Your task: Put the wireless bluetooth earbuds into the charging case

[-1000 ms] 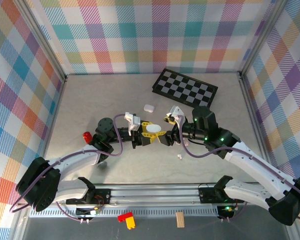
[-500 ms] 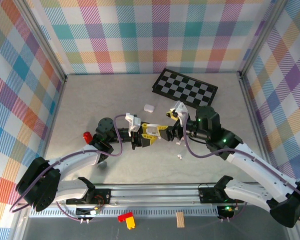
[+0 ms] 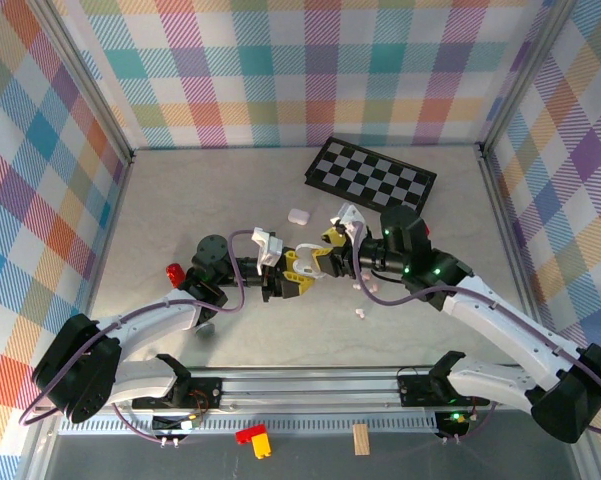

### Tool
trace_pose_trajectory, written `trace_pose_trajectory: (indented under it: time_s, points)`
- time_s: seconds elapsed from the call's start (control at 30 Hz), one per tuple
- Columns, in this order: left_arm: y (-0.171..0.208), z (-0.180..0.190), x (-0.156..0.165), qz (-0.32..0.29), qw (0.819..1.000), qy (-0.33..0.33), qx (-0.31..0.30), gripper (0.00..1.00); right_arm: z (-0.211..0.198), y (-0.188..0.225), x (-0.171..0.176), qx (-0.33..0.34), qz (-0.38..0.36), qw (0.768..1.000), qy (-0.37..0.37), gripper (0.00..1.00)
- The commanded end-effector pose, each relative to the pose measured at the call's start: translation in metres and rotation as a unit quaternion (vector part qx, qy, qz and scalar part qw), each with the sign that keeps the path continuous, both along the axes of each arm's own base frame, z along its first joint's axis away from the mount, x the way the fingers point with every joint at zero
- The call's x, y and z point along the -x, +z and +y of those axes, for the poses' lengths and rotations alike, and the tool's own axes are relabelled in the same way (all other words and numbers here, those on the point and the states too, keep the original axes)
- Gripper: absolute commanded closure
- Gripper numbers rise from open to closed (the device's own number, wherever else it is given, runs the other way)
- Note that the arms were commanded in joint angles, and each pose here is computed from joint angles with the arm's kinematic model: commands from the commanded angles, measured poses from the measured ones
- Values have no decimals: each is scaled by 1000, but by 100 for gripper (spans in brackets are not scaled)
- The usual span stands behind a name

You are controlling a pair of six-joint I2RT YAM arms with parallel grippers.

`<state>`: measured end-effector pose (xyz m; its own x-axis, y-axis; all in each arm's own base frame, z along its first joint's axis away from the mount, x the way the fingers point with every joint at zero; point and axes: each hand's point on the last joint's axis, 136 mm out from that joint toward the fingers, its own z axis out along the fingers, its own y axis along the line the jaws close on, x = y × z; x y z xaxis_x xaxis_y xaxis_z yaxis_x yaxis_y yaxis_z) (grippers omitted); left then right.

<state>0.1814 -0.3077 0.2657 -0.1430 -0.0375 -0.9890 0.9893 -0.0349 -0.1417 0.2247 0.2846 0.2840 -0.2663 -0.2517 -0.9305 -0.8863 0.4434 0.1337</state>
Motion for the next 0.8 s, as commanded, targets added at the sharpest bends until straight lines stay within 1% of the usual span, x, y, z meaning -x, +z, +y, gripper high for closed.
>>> trace_pose_trajectory:
  time_s: [0.0,0.07,0.17,0.27,0.37,0.47,0.53,0.6,0.77]
  points:
    - [28,2,15,-61,997,-31,32,71,1,13,1,-24,26,999,12,56]
    - [26,2,14,-68,997,-28,32,71,2,12,2,-30,51,998,21,65]
    - [24,2,14,-79,996,-23,32,71,4,13,9,-41,68,996,48,76]
    - [24,2,12,-84,996,-19,32,70,6,15,13,-45,74,994,66,87]
    - [24,1,9,-86,996,-12,31,69,7,15,15,-44,67,994,75,95]
    - [25,0,3,-76,997,1,30,68,7,17,16,-46,40,995,83,100]
    - [24,-1,-1,-66,997,7,26,68,6,18,15,-49,24,995,84,100]
    - [24,-1,-2,-63,998,10,26,65,6,18,14,-50,14,996,79,100]
    - [22,1,-15,-53,997,52,24,46,1,20,3,-50,-10,998,45,100]
